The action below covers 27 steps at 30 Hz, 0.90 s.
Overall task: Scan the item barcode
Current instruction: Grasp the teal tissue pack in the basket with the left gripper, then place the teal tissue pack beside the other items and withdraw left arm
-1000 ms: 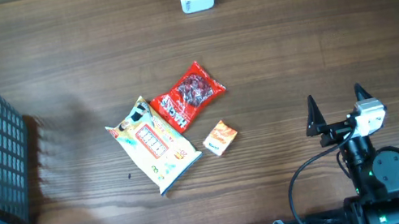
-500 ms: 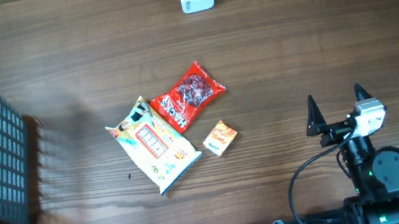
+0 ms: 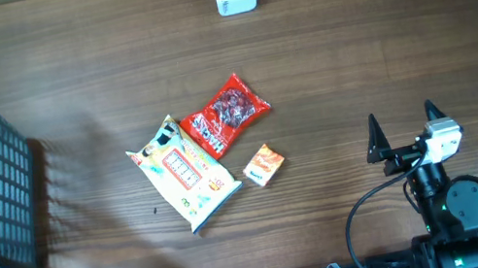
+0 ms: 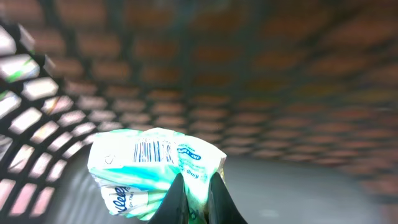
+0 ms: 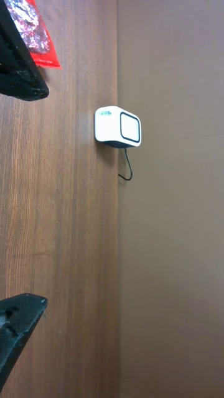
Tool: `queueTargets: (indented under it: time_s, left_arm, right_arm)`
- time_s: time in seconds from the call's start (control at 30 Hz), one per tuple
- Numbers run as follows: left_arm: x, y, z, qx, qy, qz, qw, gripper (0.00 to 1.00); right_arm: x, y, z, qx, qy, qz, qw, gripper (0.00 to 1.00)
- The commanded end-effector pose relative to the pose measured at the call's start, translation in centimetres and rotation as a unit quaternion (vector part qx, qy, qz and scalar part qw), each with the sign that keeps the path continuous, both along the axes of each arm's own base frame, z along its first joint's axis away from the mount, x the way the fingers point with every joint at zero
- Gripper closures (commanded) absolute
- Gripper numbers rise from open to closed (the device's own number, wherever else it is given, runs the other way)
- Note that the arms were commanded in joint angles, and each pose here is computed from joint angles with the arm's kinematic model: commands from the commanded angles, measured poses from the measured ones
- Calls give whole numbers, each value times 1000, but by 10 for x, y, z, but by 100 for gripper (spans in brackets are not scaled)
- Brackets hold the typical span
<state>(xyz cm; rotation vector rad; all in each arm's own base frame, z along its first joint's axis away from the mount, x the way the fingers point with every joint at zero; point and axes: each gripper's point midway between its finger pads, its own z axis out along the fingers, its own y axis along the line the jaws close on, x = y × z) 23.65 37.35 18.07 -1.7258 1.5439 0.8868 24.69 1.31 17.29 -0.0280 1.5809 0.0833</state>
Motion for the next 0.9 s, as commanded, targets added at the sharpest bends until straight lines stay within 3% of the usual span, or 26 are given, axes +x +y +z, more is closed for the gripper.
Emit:
queueTargets:
  time_s: [0.0,0.07,0.17,0.23,0.33,0.47,0.6,0.63,0.67,0.7,0.73,0.87]
  left_arm:
    - [44,-46,96,83,-94,-81,989,96]
    - [76,-91,136,104,-158,-156,969,96]
    - [109,-173,197,129,-256,-267,920,96]
    - [123,-238,222,115,-299,-353,879,96]
    - [133,-351,223,43,-311,-512,799,96]
    - [125,-487,158,-75,-204,-677,703,96]
    - [98,-556,8,-167,56,-728,662,92]
    - [97,-562,-16,-175,93,-726,658,86]
    - [97,-568,-48,-182,136,-722,654,46]
    - [98,-571,-61,-187,150,-720,652,18]
    - [98,-580,-70,-206,151,-724,641,0]
    - [110,-573,15,-209,49,-736,642,0]
  right_arm:
    - [0,-1,1,-4,-3,-2,1000,0]
    - [0,-1,1,-4,-3,-2,1000,0]
    - [0,-1,1,-4,-3,-2,1000,0]
    - [0,-1,1,-4,-3,-2,1000,0]
    - [0,-1,1,-4,-3,-2,1000,0]
    - [0,-1,1,-4,-3,-2,1000,0]
    - [0,-1,1,-4,-3,-2,1000,0]
    - [0,-1,1,-4,-3,-2,1000,0]
    - [0,-1,1,-4,-3,-2,1000,0]
    - [0,-1,1,-4,-3,-2,1000,0]
    - [0,-1,1,-4,-3,-2,1000,0]
    - [0,-1,1,-4,-3,-2,1000,0]
